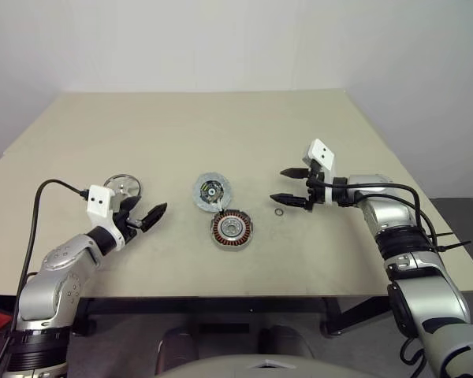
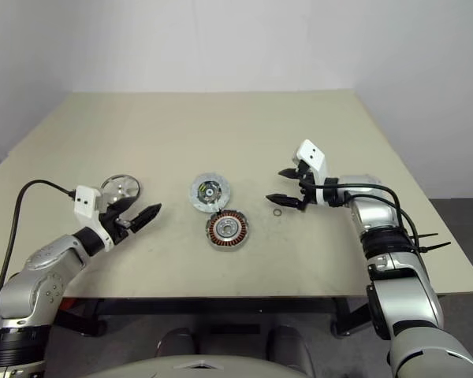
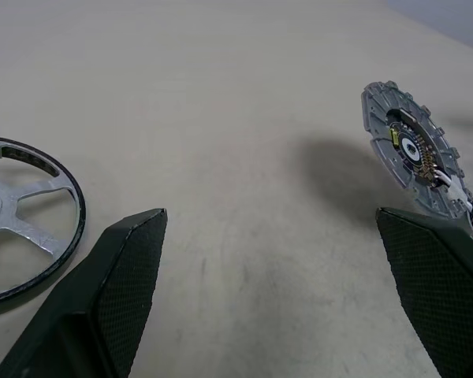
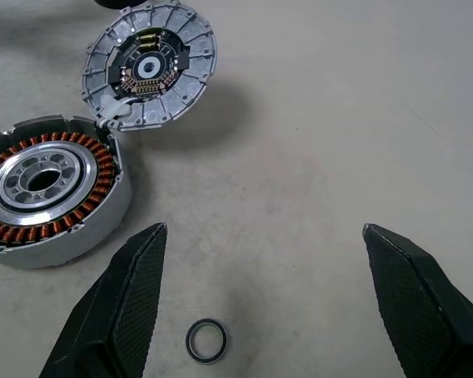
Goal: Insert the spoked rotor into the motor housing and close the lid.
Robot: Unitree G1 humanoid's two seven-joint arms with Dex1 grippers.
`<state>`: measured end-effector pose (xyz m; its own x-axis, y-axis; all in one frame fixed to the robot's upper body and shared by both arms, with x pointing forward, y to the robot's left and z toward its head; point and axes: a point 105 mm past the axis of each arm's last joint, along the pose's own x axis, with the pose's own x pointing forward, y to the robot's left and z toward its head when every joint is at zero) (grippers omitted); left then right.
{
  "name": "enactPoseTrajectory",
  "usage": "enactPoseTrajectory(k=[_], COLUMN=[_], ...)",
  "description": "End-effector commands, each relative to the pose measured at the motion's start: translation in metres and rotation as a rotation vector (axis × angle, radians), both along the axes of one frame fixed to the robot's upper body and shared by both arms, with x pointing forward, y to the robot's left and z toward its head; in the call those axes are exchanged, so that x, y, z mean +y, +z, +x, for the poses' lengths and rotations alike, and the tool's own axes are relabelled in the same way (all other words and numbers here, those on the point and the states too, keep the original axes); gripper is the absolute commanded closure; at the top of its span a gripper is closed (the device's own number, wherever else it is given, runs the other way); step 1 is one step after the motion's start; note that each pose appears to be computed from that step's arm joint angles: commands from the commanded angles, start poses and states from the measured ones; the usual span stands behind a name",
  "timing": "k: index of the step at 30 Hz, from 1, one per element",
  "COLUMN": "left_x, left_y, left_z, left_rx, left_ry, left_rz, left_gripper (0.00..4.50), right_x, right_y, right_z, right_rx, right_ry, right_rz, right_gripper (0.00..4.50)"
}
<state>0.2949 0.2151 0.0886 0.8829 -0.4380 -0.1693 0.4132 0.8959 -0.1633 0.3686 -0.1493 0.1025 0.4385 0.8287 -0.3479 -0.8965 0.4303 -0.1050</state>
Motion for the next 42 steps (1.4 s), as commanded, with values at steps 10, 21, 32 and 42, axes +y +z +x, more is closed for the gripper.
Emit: enactPoseTrajectory(k=[10,21,32,42], left_x=[-0.003,-0.007,-0.002,0.006], left_y=[0.016,0.016,0.015,0.011], left_z=[0.005,0.013,0.014,0.009], left_rx=[-0.059,-0.058,-0.064,-0.059], left_ry=[-0.010,-0.026,0.008,0.050], left_rz=[-0.002,-0.004,-0.008,0.003], left_gripper=[0.01,0.01,0.01,0.01], right_x=[0.012,0.053,0.078,0.054], right_y=[0.020,0.029,0.014,0.009], right_z=[-0.010,-0.041,-0.038,-0.038], right_rx=[-0.089,-0.271,-0.335,-0.395], right_ry=[0.149,0.656,0.984,1.123], right_rz=[-0.067,-0.384,-0.643,-0.838], right_gripper=[0.00,0.00,0.00,0.00])
